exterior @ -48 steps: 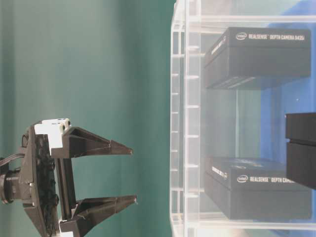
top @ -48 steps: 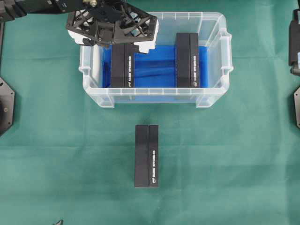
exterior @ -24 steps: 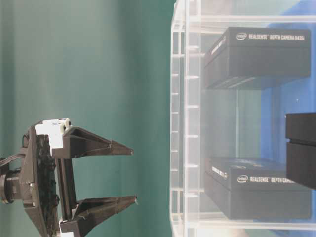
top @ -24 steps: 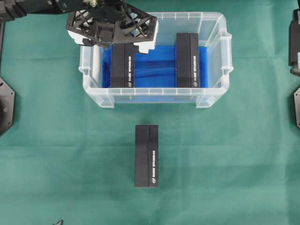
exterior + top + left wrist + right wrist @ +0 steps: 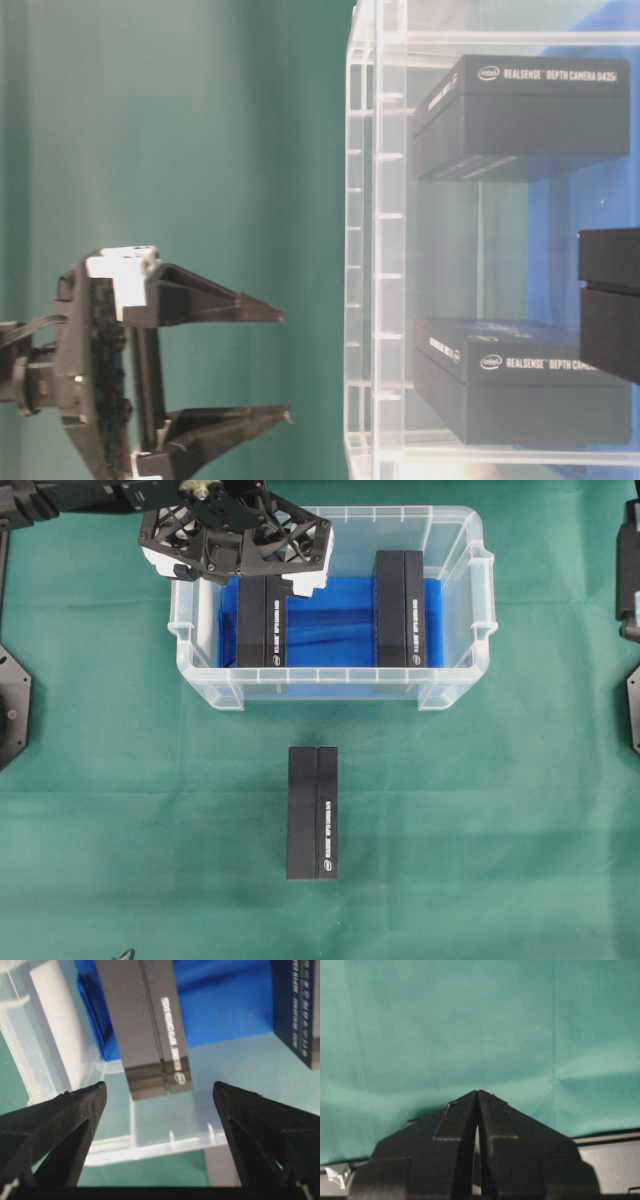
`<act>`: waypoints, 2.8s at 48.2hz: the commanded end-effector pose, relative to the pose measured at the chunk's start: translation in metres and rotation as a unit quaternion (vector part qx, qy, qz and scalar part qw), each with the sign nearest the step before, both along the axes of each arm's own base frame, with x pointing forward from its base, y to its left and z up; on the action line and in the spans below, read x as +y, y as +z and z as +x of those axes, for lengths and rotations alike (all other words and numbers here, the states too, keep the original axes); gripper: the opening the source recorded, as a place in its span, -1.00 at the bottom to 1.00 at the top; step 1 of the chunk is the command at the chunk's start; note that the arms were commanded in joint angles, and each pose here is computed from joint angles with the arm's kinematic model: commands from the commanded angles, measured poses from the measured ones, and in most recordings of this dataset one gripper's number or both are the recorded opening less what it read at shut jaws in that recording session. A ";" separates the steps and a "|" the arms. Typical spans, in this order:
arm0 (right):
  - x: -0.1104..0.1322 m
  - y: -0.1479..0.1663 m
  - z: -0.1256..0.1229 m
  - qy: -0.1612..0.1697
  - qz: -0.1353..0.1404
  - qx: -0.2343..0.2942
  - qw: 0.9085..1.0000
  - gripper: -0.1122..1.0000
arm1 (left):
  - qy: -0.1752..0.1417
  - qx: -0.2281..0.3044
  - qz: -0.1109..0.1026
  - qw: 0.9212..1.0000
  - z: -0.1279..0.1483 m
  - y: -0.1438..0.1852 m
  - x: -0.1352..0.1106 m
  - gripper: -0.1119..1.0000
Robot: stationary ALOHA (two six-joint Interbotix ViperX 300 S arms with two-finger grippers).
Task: Take the box out of the case with the left arm.
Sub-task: 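Lower the left gripper around the left black boxes and close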
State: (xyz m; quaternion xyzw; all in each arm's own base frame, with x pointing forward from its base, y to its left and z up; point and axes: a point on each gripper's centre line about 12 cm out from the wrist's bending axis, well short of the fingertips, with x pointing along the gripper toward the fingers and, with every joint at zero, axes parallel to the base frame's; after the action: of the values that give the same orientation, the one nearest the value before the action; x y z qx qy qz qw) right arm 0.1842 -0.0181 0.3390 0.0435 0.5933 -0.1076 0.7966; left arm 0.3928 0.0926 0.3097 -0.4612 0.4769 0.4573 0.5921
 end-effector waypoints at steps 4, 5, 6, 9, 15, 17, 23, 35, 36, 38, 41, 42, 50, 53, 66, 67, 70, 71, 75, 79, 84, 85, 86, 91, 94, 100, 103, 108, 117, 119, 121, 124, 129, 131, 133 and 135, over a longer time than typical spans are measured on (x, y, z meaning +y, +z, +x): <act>0.000 0.004 0.000 -0.002 0.000 -0.006 1.000 -0.76 | 0.001 -0.014 0.007 1.000 -0.006 0.005 0.001 0.81; 0.000 0.003 0.000 -0.002 0.001 -0.006 1.000 -0.76 | 0.000 -0.014 0.007 1.000 -0.006 0.004 0.001 0.81; 0.000 0.004 0.000 -0.002 0.000 -0.006 1.000 -0.76 | 0.001 -0.014 0.007 1.000 -0.006 0.001 0.001 0.81; 0.000 0.004 0.000 -0.002 0.000 -0.006 1.000 -0.76 | 0.000 -0.020 0.010 1.000 -0.005 -0.005 0.003 0.81; 0.000 0.004 0.001 -0.002 0.000 -0.006 1.000 -0.76 | 0.007 -0.027 0.013 1.000 -0.004 -0.016 0.005 0.81; 0.000 0.004 0.001 -0.002 0.000 -0.006 1.000 -0.76 | 0.010 -0.029 0.014 0.999 -0.005 -0.019 0.006 0.81; 0.000 0.004 0.001 -0.002 0.000 -0.006 1.000 -0.76 | 0.014 -0.035 0.015 0.999 -0.008 -0.029 0.008 0.81; 0.000 0.003 0.001 -0.002 0.001 -0.005 1.000 -0.76 | 0.015 -0.046 0.016 0.999 -0.007 -0.048 0.011 0.81; 0.000 0.003 0.001 -0.002 0.001 -0.005 1.000 -0.76 | 0.015 -0.046 0.016 0.999 -0.007 -0.049 0.011 0.81; 0.000 0.003 0.001 -0.002 0.001 -0.004 1.000 -0.76 | 0.016 -0.046 0.016 0.999 -0.007 -0.051 0.012 0.81; 0.000 0.003 0.001 -0.002 0.001 -0.005 1.000 -0.76 | 0.017 -0.043 0.016 0.999 -0.008 -0.053 0.013 0.81; 0.000 0.003 0.001 -0.002 0.001 -0.005 1.000 -0.76 | 0.018 -0.043 0.016 0.999 -0.008 -0.054 0.013 0.81; 0.000 0.004 0.001 -0.002 0.000 -0.006 1.000 -0.76 | 0.021 -0.043 0.015 0.999 -0.008 -0.061 0.016 0.81; 0.000 0.004 0.001 -0.002 0.001 -0.006 1.000 -0.76 | 0.021 -0.041 0.015 0.999 -0.008 -0.065 0.017 0.81; 0.000 0.004 0.001 -0.002 0.001 -0.006 1.000 -0.76 | 0.020 -0.041 0.014 0.999 -0.001 -0.078 0.019 0.81; 0.000 0.003 0.001 -0.002 0.000 -0.005 1.000 -0.76 | 0.020 -0.039 0.014 0.999 -0.001 -0.079 0.019 0.81; 0.000 0.004 0.001 -0.002 0.001 -0.006 1.000 -0.76 | 0.021 -0.036 0.013 0.999 -0.002 -0.081 0.020 0.81; 0.000 0.003 0.001 -0.002 0.000 -0.005 1.000 -0.76 | 0.021 -0.035 0.012 0.999 -0.002 -0.082 0.019 0.81; 0.000 0.003 0.001 -0.002 0.000 -0.004 1.000 -0.76 | 0.023 -0.031 0.012 0.999 -0.004 -0.084 0.021 0.81; 0.000 0.003 0.001 -0.002 0.000 -0.004 1.000 -0.76 | 0.024 -0.026 0.010 0.999 -0.007 -0.089 0.021 0.81; 0.000 0.003 0.001 -0.002 0.000 -0.004 1.000 -0.76 | 0.025 -0.027 0.009 0.999 -0.007 -0.092 0.021 0.81; 0.000 0.002 0.000 -0.001 0.001 -0.004 1.000 -0.76 | 0.025 -0.027 0.009 0.999 -0.007 -0.093 0.021 0.81; 0.000 0.003 0.001 -0.001 0.000 -0.004 1.000 -0.76 | 0.025 -0.027 0.009 0.999 -0.007 -0.093 0.021 0.81; 0.000 0.002 0.000 -0.001 0.001 -0.004 1.000 -0.76 | 0.025 -0.029 0.009 0.999 -0.006 -0.095 0.021 0.81; 0.000 0.002 0.000 -0.001 0.001 -0.003 1.000 -0.76 | 0.025 -0.028 0.008 0.999 -0.005 -0.097 0.022 0.81; 0.000 0.002 0.001 -0.001 0.000 -0.002 1.000 -0.76 | 0.025 -0.025 0.007 0.999 -0.005 -0.100 0.021 0.81; 0.000 0.002 0.000 -0.001 0.000 -0.002 1.000 -0.76 | 0.025 -0.023 0.006 0.999 -0.005 -0.101 0.021 0.81; 0.000 0.002 0.000 -0.001 0.000 -0.002 1.000 -0.76 | 0.026 -0.017 0.005 1.000 -0.005 -0.106 0.022 0.81; 0.000 0.001 0.000 -0.001 0.000 -0.002 1.000 -0.76 | 0.025 -0.014 0.003 1.000 -0.006 -0.111 0.021 0.81; 0.000 0.001 0.000 -0.001 0.000 -0.002 1.000 -0.76 | 0.024 -0.013 0.004 1.000 -0.007 -0.112 0.021 0.81; 0.000 0.001 0.000 -0.001 0.000 -0.002 1.000 -0.76 | 0.025 -0.011 0.002 1.000 -0.007 -0.113 0.021 0.81; 0.000 0.001 0.000 -0.001 0.000 -0.002 1.000 -0.76 | 0.025 -0.009 0.001 1.000 -0.009 -0.114 0.020 0.81; 0.000 0.001 0.000 -0.001 0.000 -0.002 1.000 -0.76 | 0.024 -0.012 0.000 1.000 -0.008 -0.114 0.020 0.81; 0.000 0.000 0.000 -0.001 0.000 0.000 1.000 -0.76 | 0.024 -0.015 0.000 1.000 -0.007 -0.114 0.020 0.79; 0.000 0.001 0.000 -0.001 0.000 -0.001 1.000 -0.76 | 0.024 -0.021 -0.001 0.999 -0.005 -0.113 0.019 0.77; 0.000 0.001 0.000 -0.001 0.000 -0.001 1.000 -0.76 | 0.025 -0.024 -0.002 0.999 -0.004 -0.113 0.019 0.72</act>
State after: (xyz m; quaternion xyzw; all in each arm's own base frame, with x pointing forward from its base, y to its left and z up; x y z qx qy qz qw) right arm 0.1841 -0.0181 0.3367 0.0431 0.5964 -0.1077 0.7943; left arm 0.3901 0.1112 0.1979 -0.4798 0.4542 0.4591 0.5939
